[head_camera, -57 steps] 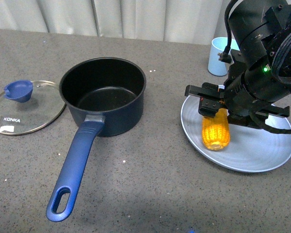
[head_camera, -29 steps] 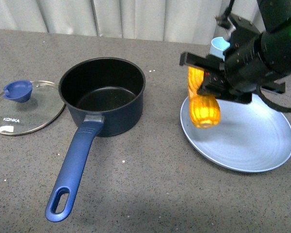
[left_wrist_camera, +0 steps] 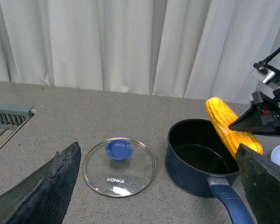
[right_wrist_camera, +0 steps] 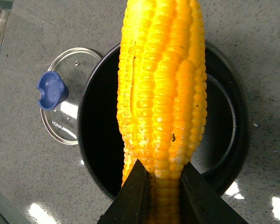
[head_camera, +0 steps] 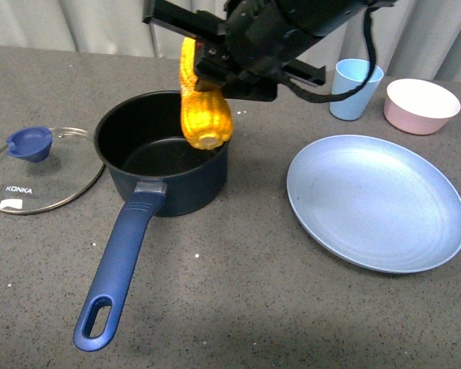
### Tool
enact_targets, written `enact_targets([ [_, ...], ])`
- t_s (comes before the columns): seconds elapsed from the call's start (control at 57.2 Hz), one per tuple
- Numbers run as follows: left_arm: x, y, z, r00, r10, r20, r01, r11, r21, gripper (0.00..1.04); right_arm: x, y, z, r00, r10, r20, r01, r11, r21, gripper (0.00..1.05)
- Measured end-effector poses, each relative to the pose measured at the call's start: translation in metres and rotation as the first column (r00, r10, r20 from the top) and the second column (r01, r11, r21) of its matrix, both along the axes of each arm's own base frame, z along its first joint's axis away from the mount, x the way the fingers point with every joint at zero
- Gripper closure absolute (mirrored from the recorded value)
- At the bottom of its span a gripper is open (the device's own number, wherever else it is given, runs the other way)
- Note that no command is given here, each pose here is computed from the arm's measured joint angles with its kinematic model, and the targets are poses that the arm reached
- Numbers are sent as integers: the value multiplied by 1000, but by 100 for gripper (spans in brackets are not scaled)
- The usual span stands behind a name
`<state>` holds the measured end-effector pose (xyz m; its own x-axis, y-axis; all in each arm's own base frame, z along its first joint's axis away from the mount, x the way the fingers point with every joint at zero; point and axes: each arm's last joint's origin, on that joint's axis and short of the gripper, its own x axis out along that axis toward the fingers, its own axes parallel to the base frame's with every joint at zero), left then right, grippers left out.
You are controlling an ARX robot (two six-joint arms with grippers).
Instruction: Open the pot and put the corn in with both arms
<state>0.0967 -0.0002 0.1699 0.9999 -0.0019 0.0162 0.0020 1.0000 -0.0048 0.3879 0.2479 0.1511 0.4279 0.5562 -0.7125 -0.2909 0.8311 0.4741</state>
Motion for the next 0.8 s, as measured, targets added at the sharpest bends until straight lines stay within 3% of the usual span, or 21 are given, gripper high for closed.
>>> enact_targets([
  [0.262, 0, 0, 0, 1000, 0, 0, 0, 1000, 0, 7, 1, 21, -14, 999, 10, -32, -10, 1000, -14, 92],
  [0.402, 0, 0, 0, 1000, 0, 0, 0, 1000, 0, 7, 1, 22, -18, 999, 1, -36, -1, 1000, -19, 59],
  [0.542, 0, 0, 0, 1000, 0, 0, 0, 1000, 0, 7, 2, 22, -18, 1000, -5, -28, 4, 1000, -16, 37],
  [0.682, 0, 0, 0, 1000, 0, 0, 0, 1000, 0, 7, 3, 21, -19, 1000, -16, -12, 16, 1000, -5, 9],
  [0.805, 0, 0, 0, 1000, 0, 0, 0, 1000, 0, 7, -1, 15, -21, 999, -37, 10, 37, 999, -3, 10],
])
